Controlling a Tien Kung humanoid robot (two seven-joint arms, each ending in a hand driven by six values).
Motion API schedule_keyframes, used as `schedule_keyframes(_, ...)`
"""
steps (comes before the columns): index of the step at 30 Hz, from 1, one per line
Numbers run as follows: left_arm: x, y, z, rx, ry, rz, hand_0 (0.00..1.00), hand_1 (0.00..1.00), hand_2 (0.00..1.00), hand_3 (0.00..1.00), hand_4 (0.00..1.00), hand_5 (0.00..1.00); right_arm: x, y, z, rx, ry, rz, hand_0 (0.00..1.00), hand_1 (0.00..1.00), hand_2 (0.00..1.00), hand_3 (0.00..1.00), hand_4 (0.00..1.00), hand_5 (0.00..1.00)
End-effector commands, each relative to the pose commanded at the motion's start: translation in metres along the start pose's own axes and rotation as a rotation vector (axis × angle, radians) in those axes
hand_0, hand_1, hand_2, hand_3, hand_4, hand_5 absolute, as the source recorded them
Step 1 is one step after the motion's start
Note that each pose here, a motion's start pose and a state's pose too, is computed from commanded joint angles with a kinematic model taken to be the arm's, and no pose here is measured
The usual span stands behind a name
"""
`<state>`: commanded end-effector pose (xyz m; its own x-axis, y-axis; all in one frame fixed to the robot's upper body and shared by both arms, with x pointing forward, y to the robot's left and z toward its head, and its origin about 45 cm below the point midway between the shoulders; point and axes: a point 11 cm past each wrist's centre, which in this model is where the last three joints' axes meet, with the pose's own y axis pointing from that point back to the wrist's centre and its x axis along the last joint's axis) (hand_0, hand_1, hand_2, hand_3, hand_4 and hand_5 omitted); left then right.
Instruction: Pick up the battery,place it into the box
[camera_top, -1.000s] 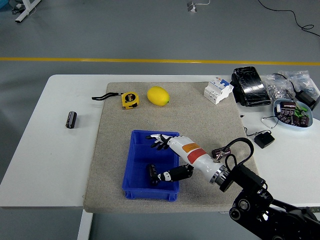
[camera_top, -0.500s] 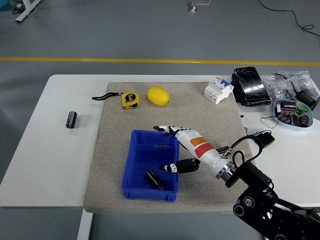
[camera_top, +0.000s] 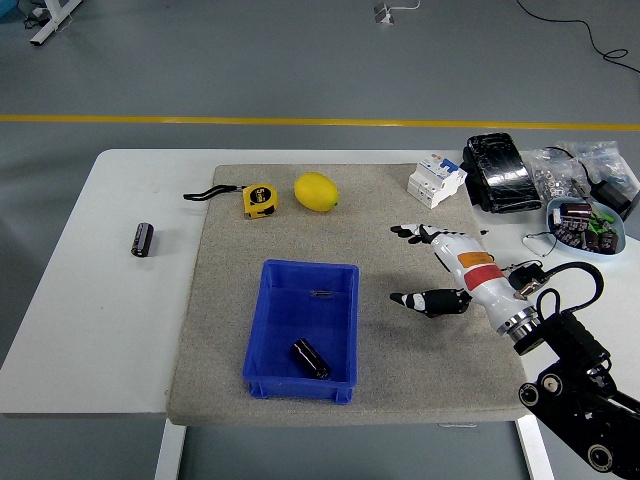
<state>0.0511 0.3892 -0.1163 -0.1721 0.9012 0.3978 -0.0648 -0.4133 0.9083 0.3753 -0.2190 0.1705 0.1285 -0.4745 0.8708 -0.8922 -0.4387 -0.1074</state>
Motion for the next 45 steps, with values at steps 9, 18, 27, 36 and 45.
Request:
schedule_keyframes(9,-0.002,0.0,0.001,-0.001,0.002,-0.004,0.715,0.651,0.699,0.739,0.696,0.827,-0.003,0.011,0.021,0.009,0.139,-0.083,0.609,0.595,0.648,0.626,0.911,0.118)
schedule_keyframes(18,-0.003,0.001,0.002,-0.003,0.001,-0.006,0.715,0.651,0.701,0.738,0.694,0.827,-0.008,0.01,0.024,0.047,0.225,-0.162,0.612,0.586,0.616,0.605,0.875,0.098)
schedule_keyframes(27,-0.003,0.001,0.003,-0.003,-0.001,-0.007,0.715,0.651,0.702,0.738,0.692,0.828,-0.008,0.014,0.043,0.005,0.252,-0.201,0.619,0.585,0.613,0.6,0.843,0.077)
schedule_keyframes(36,-0.003,0.001,0.003,-0.003,-0.005,-0.009,0.715,0.651,0.701,0.738,0.691,0.83,-0.013,0.018,0.048,-0.012,0.251,-0.217,0.6,0.571,0.601,0.598,0.826,0.069)
schedule_keyframes(45,-0.003,0.001,0.003,-0.003,-0.008,-0.009,0.715,0.65,0.701,0.738,0.691,0.83,-0.017,0.018,0.048,-0.011,0.249,-0.227,0.582,0.554,0.587,0.596,0.808,0.061)
